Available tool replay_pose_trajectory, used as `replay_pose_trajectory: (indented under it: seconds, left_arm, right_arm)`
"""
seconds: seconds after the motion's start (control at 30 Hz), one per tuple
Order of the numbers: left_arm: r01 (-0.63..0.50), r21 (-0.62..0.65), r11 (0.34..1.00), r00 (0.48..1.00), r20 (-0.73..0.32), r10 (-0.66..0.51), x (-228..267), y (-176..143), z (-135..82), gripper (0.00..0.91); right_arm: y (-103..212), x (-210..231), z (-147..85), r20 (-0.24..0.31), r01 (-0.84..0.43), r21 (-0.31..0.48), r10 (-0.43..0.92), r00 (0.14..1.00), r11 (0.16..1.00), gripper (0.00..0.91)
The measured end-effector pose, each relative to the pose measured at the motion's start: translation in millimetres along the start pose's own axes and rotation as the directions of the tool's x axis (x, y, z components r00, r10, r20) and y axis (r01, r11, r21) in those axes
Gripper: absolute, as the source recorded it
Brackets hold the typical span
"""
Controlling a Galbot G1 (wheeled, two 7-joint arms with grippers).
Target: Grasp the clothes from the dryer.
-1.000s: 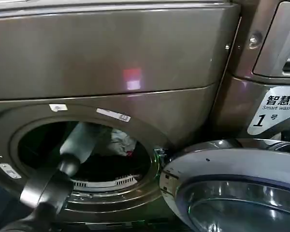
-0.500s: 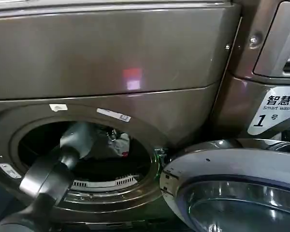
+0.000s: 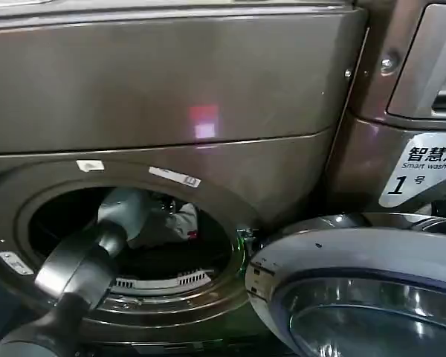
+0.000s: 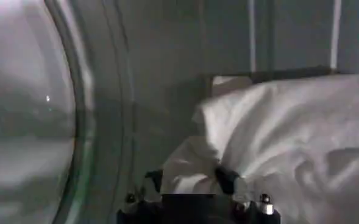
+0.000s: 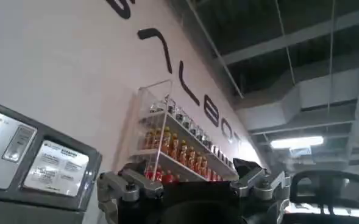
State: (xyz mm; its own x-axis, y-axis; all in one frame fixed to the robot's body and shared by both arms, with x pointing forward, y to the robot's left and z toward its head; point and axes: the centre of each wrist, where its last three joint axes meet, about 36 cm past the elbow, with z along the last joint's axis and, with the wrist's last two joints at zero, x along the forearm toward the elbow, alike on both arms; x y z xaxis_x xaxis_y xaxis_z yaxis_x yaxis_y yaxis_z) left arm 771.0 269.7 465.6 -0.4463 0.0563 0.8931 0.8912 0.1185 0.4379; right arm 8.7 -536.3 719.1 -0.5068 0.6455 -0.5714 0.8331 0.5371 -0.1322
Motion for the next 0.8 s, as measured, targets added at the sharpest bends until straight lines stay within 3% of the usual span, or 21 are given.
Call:
replay_pose_trajectory:
  seconds: [0.2,0.43,0.63,0.8]
  left_arm:
    - [0.007,0.057,0.998,0.998,0.054,-0.01,-3.0,-3.1,-5.9,0.0]
    - [0.048,0.257,0.965,0.974,0.202,-0.102,-2.4,-7.1,-0.6,0.0]
    - [0.074,0.469,0.88,0.899,0.351,-0.263,-6.4,-18.9,7.1,0.0]
    - [0.074,0.613,0.787,0.805,0.43,-0.41,-15.6,-38.6,9.3,0.0]
  right_arm:
    - [-1.9,0.0,1.9,-0.002,-0.007,0.002,0.007,1.0,1.0,0.907]
    - [0.6,0.9,4.9,-0.006,-0.004,-0.002,0.004,1.0,1.0,0.907]
    - [2.4,1.8,6.8,-0.008,-0.003,-0.006,0.003,1.0,1.0,0.907]
    - [3.5,1.5,6.1,-0.005,0.0,-0.004,0.0,1.0,1.0,0.907]
